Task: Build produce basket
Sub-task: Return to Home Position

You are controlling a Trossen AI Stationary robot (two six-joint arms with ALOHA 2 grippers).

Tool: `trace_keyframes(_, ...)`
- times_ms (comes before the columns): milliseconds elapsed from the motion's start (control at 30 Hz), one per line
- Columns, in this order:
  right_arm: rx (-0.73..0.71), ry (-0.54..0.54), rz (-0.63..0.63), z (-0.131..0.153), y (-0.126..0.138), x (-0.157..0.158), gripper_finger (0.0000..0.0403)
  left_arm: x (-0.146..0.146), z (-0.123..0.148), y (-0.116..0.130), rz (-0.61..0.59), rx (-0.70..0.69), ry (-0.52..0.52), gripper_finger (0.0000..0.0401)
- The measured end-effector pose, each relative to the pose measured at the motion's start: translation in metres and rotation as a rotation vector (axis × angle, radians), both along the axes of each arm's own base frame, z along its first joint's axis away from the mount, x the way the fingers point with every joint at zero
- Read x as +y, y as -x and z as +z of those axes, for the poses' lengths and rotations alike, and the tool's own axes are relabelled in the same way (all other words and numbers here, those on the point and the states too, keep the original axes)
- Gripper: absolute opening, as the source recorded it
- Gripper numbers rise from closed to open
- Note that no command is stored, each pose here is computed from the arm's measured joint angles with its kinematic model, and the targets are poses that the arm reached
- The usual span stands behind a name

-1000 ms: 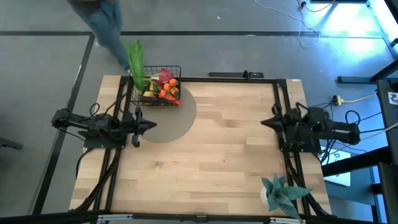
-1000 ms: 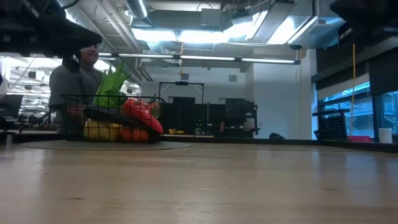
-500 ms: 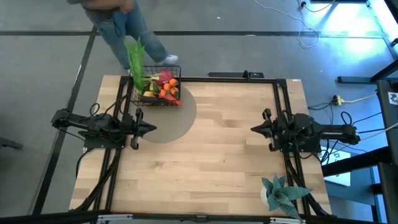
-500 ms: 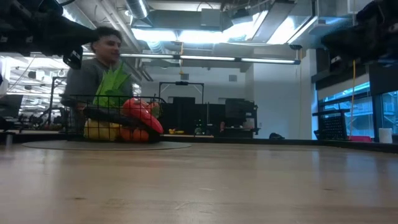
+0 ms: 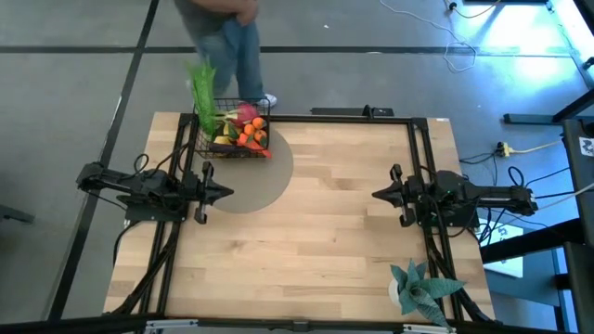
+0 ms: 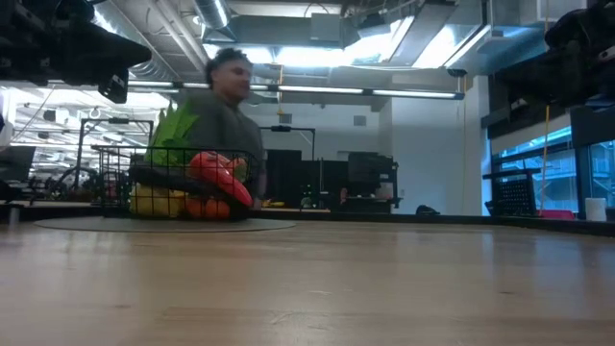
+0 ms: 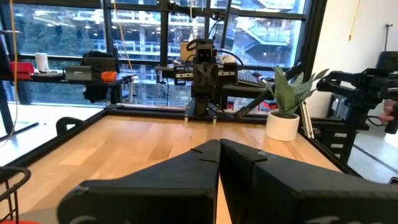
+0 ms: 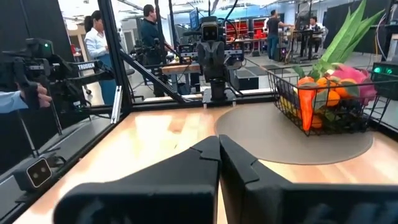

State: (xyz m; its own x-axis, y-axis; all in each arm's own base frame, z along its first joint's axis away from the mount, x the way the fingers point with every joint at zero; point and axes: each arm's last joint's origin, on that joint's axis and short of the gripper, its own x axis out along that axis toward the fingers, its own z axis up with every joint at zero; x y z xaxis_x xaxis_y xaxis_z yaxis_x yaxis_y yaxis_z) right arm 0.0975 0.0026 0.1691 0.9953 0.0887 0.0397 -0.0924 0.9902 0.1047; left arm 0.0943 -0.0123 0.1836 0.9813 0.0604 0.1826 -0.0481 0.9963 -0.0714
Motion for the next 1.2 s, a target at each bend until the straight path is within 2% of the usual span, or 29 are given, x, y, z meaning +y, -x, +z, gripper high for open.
trace_keyframes(200, 0.005, 0.015, 0.0, -0.0006, 0.0, 0.0, 0.0, 0.0, -0.0059, -0.0009, 0.006, 0.061, -0.02, 0.0)
trace_keyframes(467, -0.004, 0.116, -0.003, -0.0007, 0.0, 0.0, 0.0, 0.0, -0.0096, -0.0013, 0.01, 0.1, -0.027, 0.0)
trace_keyframes(633, 0.005, 0.112, -0.039, -0.0012, -0.0001, -0.001, 0.0, 0.0, -0.0096, -0.0013, 0.01, 0.099, -0.027, 0.0)
trace_keyframes(1200, 0.006, 0.113, -0.039, -0.0013, -0.0001, -0.001, 0.0, 0.0, -0.0095, -0.0013, 0.01, 0.099, -0.027, 0.0)
